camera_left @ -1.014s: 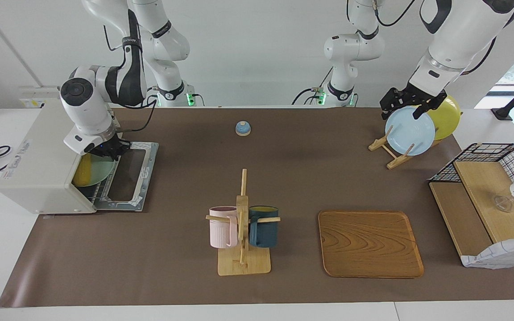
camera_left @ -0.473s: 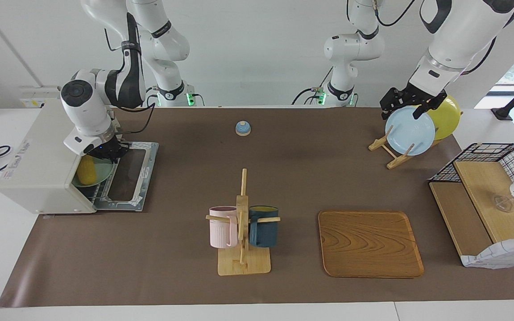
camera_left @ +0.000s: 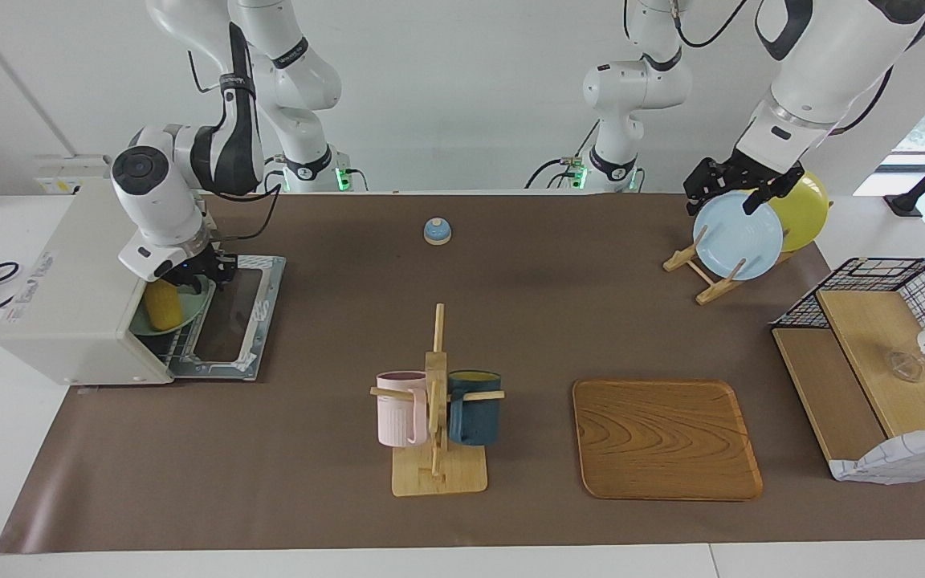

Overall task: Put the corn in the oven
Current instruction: 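Release the corn inside the oven and withdraw the right gripper, then push the oven door closed with the right gripper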

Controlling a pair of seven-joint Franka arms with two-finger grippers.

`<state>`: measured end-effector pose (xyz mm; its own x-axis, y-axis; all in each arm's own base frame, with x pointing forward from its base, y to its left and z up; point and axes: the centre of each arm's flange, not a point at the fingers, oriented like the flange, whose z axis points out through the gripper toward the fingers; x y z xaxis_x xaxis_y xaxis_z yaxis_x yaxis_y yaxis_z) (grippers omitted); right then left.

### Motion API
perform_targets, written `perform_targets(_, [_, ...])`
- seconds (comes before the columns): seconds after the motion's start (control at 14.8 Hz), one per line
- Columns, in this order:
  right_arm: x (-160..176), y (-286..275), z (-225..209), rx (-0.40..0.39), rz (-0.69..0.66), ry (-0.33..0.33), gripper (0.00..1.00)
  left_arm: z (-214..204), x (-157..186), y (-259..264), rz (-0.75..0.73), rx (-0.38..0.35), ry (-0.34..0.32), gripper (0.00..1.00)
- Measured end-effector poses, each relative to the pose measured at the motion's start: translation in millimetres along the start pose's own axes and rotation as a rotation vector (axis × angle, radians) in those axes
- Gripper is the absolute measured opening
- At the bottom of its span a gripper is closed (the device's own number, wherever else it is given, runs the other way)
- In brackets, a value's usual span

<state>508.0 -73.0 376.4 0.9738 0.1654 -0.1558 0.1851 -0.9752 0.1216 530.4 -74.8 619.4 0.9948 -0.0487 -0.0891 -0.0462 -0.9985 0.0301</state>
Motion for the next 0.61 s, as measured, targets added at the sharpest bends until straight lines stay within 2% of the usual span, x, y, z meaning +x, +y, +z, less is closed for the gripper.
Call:
perform_targets(0.14, [10,-14,-15,0.004,-0.02,-0.001,0.39,0,0,0,0.0,0.0,0.0,1.0])
perform_targets(0.2, [17,-26,-24,0.003,-0.021,-0.001,0.31,0,0,0,0.0,0.0,0.0,1.0])
perform_targets(0.34, [33,-66,-44,-0.008,0.018,0.013,0.08,0,0,0,0.0,0.0,0.0,1.0])
perform_targets(0.41, [38,-87,-48,-0.013,0.051,0.022,0.01,0,0,0,0.0,0.0,0.0,1.0])
perform_targets(0.61, [49,-111,-32,-0.007,0.124,0.07,0.01,0,0,0,0.0,0.0,0.0,1.0])
